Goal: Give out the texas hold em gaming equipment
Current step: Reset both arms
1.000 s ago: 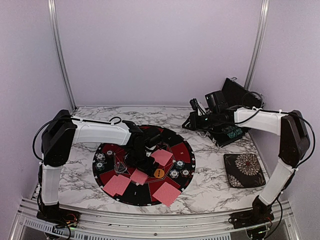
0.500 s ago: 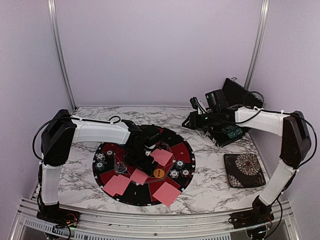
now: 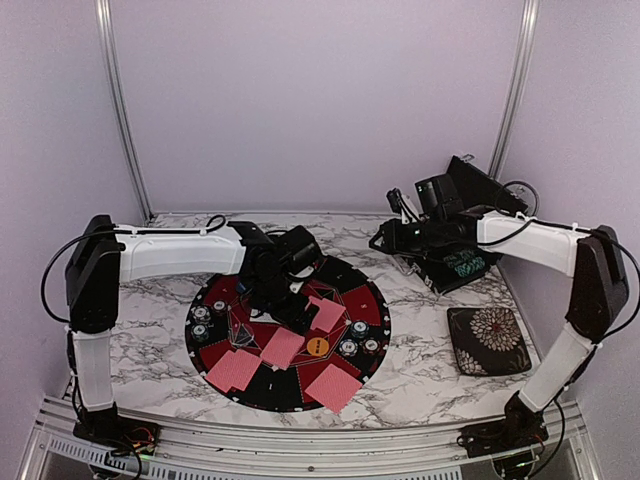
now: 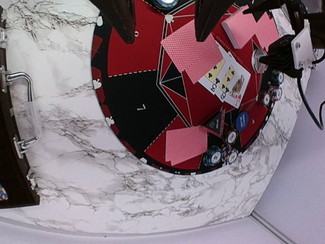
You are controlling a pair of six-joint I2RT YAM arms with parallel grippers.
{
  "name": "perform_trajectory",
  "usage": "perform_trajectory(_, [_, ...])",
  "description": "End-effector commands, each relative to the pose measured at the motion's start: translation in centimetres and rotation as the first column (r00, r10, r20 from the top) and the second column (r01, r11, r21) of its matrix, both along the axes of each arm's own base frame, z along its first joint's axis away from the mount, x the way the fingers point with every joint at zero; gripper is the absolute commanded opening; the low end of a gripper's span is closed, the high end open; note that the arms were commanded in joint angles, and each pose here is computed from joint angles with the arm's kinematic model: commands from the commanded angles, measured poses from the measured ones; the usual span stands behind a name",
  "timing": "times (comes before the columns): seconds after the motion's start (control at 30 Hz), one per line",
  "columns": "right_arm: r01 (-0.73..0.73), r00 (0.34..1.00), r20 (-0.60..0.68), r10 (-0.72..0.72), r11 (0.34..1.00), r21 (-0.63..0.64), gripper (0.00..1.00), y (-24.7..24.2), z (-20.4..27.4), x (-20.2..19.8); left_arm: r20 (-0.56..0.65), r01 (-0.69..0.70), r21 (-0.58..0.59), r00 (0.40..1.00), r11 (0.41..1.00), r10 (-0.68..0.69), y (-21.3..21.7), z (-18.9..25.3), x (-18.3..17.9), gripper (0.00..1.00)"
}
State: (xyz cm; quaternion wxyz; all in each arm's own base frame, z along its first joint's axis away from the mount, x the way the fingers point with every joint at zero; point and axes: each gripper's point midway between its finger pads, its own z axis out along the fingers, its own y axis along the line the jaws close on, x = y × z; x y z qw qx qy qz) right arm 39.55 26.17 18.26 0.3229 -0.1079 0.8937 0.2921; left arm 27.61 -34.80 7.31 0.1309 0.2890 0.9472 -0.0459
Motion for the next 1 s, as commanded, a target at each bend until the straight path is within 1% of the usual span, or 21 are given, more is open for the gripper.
perform_trajectory(0.0, [0.069,0.993,0.1,-0.07,0.998,0.013,0.44,-0.9,3.8,0.4,0.117,-0.021,-0.069,0.993,0.997,0.029,1.1,6.3,1.8,0.99])
perform_trajectory(0.03, [0.082,0.99,0.115,-0.083,0.997,0.013,0.48,-1.1,4.2,0.4,0.139,-0.033,-0.078,0.989,0.996,0.043,1.6,7.1,2.2,0.99])
perform_trajectory(0.07, [0.096,0.987,0.128,-0.097,0.995,0.013,0.54,-1.4,4.6,0.4,0.162,-0.045,-0.09,0.985,0.995,0.06,2.1,8.1,2.8,0.99])
perform_trajectory(0.23, [0.167,0.964,0.206,-0.168,0.986,0.019,0.72,-3.0,6.9,0.4,0.271,-0.115,-0.187,0.949,0.976,0.164,5.5,12.8,5.5,0.99])
perform_trajectory(0.37, [0.23,0.931,0.281,-0.234,0.972,0.049,0.81,-4.5,9.5,0.1,0.353,-0.175,-0.267,0.897,0.948,0.266,8.8,16.2,7.6,0.99])
perform_trajectory(0.47, [0.302,0.888,0.345,-0.306,0.951,0.066,0.85,-6.3,11.4,-0.4,0.395,-0.217,-0.33,0.852,0.919,0.343,11.7,18.0,8.5,0.99])
perform_trajectory(0.57, [0.351,0.847,0.397,-0.353,0.933,0.08,0.88,-7.8,12.7,-1.2,0.438,-0.249,-0.408,0.791,0.878,0.428,14.7,20.1,9.1,0.99])
perform_trajectory(0.73, [0.427,0.788,0.452,-0.419,0.9,0.09,0.93,-10.1,13.4,-2.8,0.448,-0.306,-0.499,0.709,0.81,0.544,19.2,21.1,9.6,0.99])
perform_trajectory(0.83, [0.467,0.753,0.472,-0.458,0.878,0.107,0.98,-11.3,13.8,-3.4,0.447,-0.324,-0.532,0.677,0.782,0.584,20.9,20.9,9.6,0.99])
perform_trajectory(0.97, [0.514,0.717,0.492,-0.494,0.851,0.106,0.98,-12.5,14.0,-3.6,0.43,-0.338,-0.573,0.652,0.747,0.624,22.0,20.6,9.7,0.99])
